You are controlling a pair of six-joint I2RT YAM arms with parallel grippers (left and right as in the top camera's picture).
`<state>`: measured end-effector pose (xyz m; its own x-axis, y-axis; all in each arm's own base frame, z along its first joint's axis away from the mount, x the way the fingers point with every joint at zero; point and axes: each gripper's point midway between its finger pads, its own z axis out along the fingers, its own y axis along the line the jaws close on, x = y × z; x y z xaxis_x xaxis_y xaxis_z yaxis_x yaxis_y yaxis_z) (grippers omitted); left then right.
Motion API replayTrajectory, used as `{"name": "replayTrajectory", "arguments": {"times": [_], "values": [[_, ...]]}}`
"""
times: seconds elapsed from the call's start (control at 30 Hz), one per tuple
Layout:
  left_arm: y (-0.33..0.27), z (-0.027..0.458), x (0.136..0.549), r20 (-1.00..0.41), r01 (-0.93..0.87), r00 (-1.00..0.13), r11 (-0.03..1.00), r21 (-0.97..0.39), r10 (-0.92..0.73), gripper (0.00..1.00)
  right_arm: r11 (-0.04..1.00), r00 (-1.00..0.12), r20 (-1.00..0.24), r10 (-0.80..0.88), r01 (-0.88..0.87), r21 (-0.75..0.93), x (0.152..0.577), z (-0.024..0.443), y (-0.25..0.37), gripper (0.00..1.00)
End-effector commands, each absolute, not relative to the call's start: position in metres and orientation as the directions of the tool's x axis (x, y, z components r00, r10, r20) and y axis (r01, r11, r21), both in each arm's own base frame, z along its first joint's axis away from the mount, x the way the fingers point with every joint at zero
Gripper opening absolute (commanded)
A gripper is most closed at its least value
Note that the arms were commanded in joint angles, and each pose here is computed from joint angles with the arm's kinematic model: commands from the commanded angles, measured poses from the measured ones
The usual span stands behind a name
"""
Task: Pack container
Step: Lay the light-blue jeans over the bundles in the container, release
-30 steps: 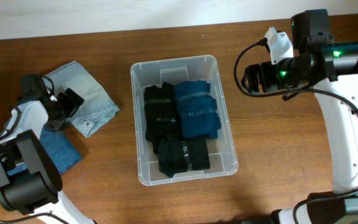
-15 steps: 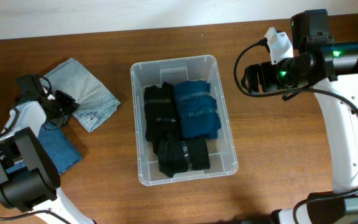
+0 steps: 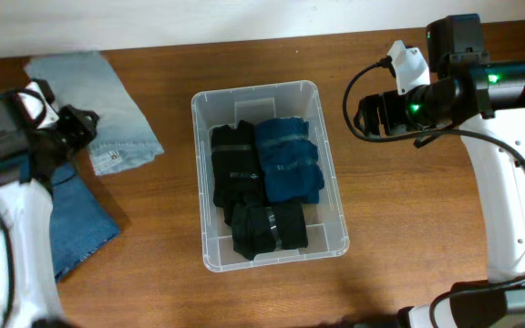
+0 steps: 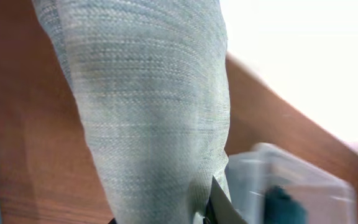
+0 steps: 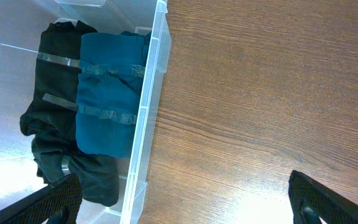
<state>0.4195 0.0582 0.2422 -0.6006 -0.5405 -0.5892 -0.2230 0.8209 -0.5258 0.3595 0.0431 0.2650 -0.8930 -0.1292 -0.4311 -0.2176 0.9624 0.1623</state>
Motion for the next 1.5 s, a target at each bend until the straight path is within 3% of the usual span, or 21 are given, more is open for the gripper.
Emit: {"name": "replayTrajectory", "arguments": {"times": [0.0, 0.07, 0.17, 0.33, 0.63, 0.9, 1.0, 1.1, 1.23, 1.47], "values": [[0.022, 0.305, 0.4, -0.675, 0.016, -0.572, 0.816, -0.577, -0.466, 0.0, 0.961, -0.9, -0.419, -0.119, -0.211, 0.18, 0.36, 0.26, 0.045, 0.99], [-0.017, 0.336, 0.379, -0.754, 0.296, -0.571, 0.775, -0.559, -0.326, 0.0, 0.964, -0.903, -0.417, -0.105, -0.195, 0.18, 0.36, 0.26, 0.042, 0.98], [-0.051, 0.356, 0.349, -0.826, 0.542, -0.532, 0.675, -0.501, -0.187, 0.01, 0.989, -0.911, -0.405, 0.071, 0.011, 0.149, 0.362, 0.261, 0.005, 0.98], [-0.092, 0.345, 0.33, -0.857, 0.666, -0.514, 0.616, -0.421, -0.029, 0.0, 0.971, -0.901, -0.376, 0.216, 0.16, 0.176, 0.351, 0.261, -0.039, 0.98], [-0.176, 0.301, 0.291, -0.827, 0.818, -0.477, 0.493, -0.295, 0.297, 0.0, 0.952, -0.88, -0.368, 0.301, 0.25, 0.179, 0.344, 0.26, -0.069, 0.98], [-0.206, 0.226, 0.266, -0.678, 0.948, -0.278, 0.307, -0.08, 0.68, 0.0, 0.952, -0.88, -0.368, 0.301, 0.251, 0.178, 0.344, 0.26, -0.069, 0.98], [-0.214, 0.215, 0.265, -0.656, 0.979, -0.154, 0.203, -0.001, 0.739, 0.0, 0.952, -0.88, -0.368, 0.3, 0.251, 0.178, 0.344, 0.26, -0.069, 0.98], [-0.213, 0.207, 0.275, -0.609, 0.979, -0.101, 0.189, 0.083, 0.787, 0.0, 0.952, -0.88, -0.368, 0.3, 0.251, 0.178, 0.344, 0.26, -0.069, 0.98], [-0.221, 0.206, 0.27, -0.598, 0.986, 0.006, 0.094, 0.136, 0.802, 0.0, 0.952, -0.88, -0.368, 0.301, 0.251, 0.178, 0.344, 0.26, -0.069, 0.98], [-0.212, 0.195, 0.255, -0.544, 0.994, -0.014, 0.07, 0.083, 0.839, 0.0, 0.952, -0.88, -0.368, 0.301, 0.251, 0.178, 0.344, 0.261, -0.07, 0.98]]}}
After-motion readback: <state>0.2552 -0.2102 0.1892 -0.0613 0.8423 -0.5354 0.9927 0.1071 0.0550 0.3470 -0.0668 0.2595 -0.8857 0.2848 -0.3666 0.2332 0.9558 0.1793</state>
